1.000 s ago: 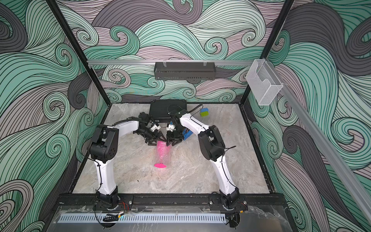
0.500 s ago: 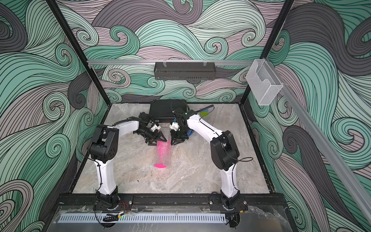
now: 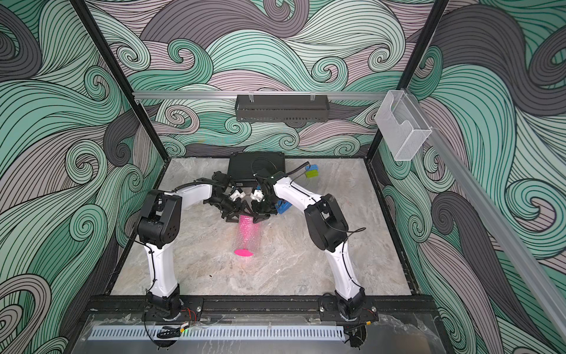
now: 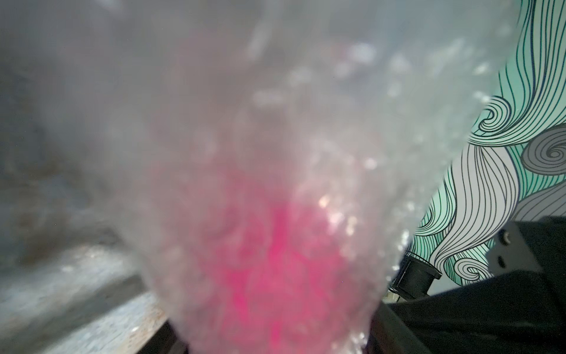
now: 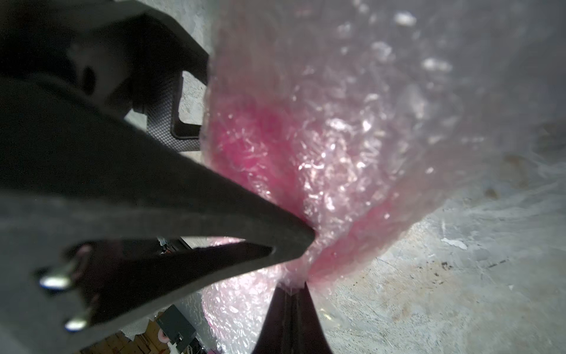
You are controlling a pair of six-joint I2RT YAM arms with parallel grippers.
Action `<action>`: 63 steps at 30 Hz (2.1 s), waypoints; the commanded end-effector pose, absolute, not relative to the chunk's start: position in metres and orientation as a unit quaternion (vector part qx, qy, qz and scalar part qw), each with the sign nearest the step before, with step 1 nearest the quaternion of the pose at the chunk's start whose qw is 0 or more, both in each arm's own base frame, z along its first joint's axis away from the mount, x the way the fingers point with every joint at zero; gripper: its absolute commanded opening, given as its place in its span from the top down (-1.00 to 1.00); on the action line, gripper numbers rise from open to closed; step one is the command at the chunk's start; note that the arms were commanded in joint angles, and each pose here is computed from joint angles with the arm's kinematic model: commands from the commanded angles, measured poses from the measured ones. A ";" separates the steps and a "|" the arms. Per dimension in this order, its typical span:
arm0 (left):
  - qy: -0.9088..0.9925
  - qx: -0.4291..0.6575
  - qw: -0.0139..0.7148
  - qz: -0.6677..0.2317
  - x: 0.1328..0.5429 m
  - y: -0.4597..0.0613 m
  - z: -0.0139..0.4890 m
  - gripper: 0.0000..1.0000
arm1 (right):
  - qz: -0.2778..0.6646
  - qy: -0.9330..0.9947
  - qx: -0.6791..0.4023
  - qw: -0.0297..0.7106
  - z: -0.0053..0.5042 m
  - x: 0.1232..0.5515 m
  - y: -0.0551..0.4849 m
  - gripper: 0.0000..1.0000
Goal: Wrap wine glasses in bubble wrap
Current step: Stick the tape on the bubble wrap, then pick up the bubble wrap from the center of the board.
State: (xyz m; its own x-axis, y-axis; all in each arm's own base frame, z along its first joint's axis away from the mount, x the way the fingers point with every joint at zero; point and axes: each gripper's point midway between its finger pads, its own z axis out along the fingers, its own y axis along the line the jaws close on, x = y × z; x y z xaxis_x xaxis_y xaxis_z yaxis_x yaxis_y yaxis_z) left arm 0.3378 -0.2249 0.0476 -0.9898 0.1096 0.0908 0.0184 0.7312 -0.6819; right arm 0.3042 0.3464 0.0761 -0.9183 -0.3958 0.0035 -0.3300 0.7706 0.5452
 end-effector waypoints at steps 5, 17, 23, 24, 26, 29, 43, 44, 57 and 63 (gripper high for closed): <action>-0.943 -0.023 0.122 0.310 0.313 -0.215 0.012 -0.42 | -0.277 -0.942 0.186 0.042 0.075 0.294 0.341 0.85; -0.943 -0.025 0.119 0.309 0.313 -0.215 0.012 -0.43 | -0.274 -0.945 0.168 0.052 0.048 0.286 0.337 0.86; -0.946 -0.026 0.115 0.303 0.314 -0.214 0.014 -0.43 | -0.277 -0.945 0.165 0.049 0.050 0.283 0.335 0.87; -0.943 -0.027 0.119 0.310 0.312 -0.216 0.012 -0.43 | -0.277 -0.945 0.167 0.045 0.052 0.284 0.334 0.87; -0.943 -0.026 0.123 0.308 0.312 -0.216 0.011 -0.43 | -0.281 -0.945 0.163 0.045 0.055 0.284 0.332 0.87; -0.947 -0.031 0.111 0.298 0.314 -0.213 0.015 -0.43 | -0.285 -0.944 0.161 0.033 0.064 0.285 0.328 0.86; -0.946 -0.033 0.110 0.304 0.314 -0.215 0.016 -0.43 | -0.306 -0.936 0.175 0.000 0.067 0.289 0.331 0.79; -0.945 -0.031 0.112 0.306 0.313 -0.215 0.016 -0.43 | -0.306 -0.932 0.195 -0.016 0.078 0.287 0.329 0.78; -0.945 -0.033 0.112 0.306 0.314 -0.216 0.019 -0.43 | -0.170 -0.710 0.603 -0.323 0.134 0.211 0.344 -0.33; -0.943 -0.034 0.115 0.309 0.314 -0.217 0.019 -0.42 | -0.124 -0.660 0.678 -0.299 0.104 0.205 0.363 -0.32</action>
